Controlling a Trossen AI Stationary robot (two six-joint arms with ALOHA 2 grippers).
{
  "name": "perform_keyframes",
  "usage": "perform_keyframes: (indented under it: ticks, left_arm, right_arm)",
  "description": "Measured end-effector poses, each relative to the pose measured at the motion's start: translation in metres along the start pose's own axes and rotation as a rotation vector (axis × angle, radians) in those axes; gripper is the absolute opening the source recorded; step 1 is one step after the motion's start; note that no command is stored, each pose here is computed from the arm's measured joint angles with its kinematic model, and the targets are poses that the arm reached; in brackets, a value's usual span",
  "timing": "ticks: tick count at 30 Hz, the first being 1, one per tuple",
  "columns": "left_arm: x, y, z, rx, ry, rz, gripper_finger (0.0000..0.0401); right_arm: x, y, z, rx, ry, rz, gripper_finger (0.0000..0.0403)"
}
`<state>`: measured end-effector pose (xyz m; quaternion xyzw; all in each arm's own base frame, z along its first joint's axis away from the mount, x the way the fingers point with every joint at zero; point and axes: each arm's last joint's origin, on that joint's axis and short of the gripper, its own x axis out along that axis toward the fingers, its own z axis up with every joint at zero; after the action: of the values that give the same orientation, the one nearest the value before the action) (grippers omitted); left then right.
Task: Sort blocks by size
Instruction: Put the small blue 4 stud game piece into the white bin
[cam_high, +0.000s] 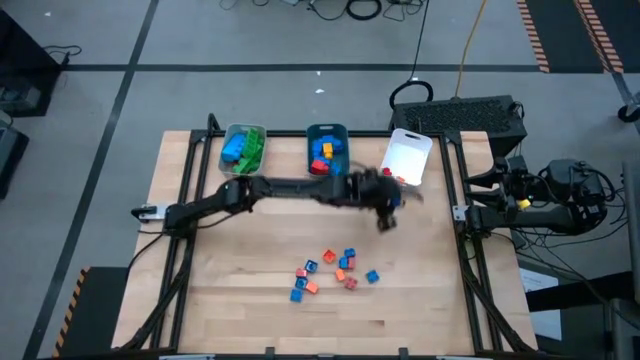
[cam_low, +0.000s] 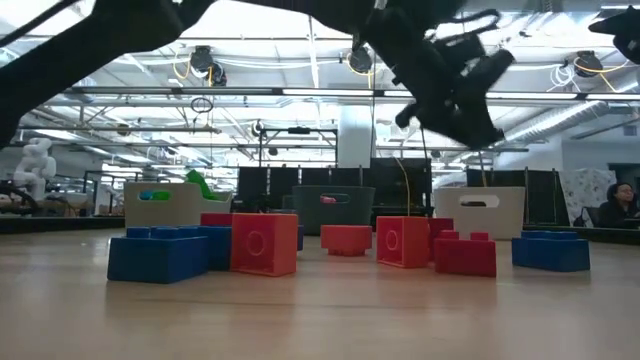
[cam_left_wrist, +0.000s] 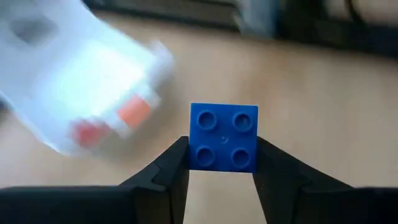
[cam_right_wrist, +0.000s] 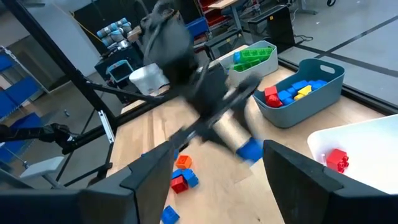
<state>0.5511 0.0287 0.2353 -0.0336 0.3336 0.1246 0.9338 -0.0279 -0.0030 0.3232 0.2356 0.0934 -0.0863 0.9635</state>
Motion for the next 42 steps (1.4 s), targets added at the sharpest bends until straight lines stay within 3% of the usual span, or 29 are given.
perform_keyframes:
  ticks: [2, 8, 20, 24, 31, 36, 38, 42]
  left_arm:
    - [0.002, 0.021, 0.013, -0.043, -0.1, 0.044, 0.0145]
    - [0.014, 0.068, 0.022, -0.114, -0.214, 0.111, 0.0145]
    - [0.039, 0.107, 0.016, -0.257, -0.317, 0.173, 0.0145]
    - [0.042, 0.106, 0.014, -0.269, -0.326, 0.165, 0.0156]
    - [0.042, 0.105, 0.015, -0.271, -0.336, 0.169, 0.0249]
    - [0.039, 0.1, 0.015, -0.297, -0.305, 0.117, 0.0261]
    - [0.029, 0.087, 0.02, -0.298, -0.285, 0.041, 0.0259]
    - [-0.014, 0.03, 0.034, -0.109, -0.211, -0.151, 0.0257]
  right_arm:
    - [0.0, 0.0, 0.0, 0.009, 0.0, -0.001, 0.0238]
    - [0.0, 0.0, 0.0, 0.024, -0.008, -0.015, 0.0238]
    - [0.0, -0.001, 0.0, 0.021, -0.013, -0.023, 0.0238]
    - [0.0, -0.001, 0.0, 0.021, -0.013, -0.023, 0.0238]
    - [0.0, -0.001, 0.0, 0.017, -0.013, -0.023, 0.0238]
    - [0.0, -0.001, 0.0, 0.018, -0.012, -0.023, 0.0238]
    - [0.0, -0.001, 0.0, 0.018, -0.012, -0.023, 0.0238]
    - [0.0, -0.001, 0.0, 0.012, -0.012, -0.022, 0.0238]
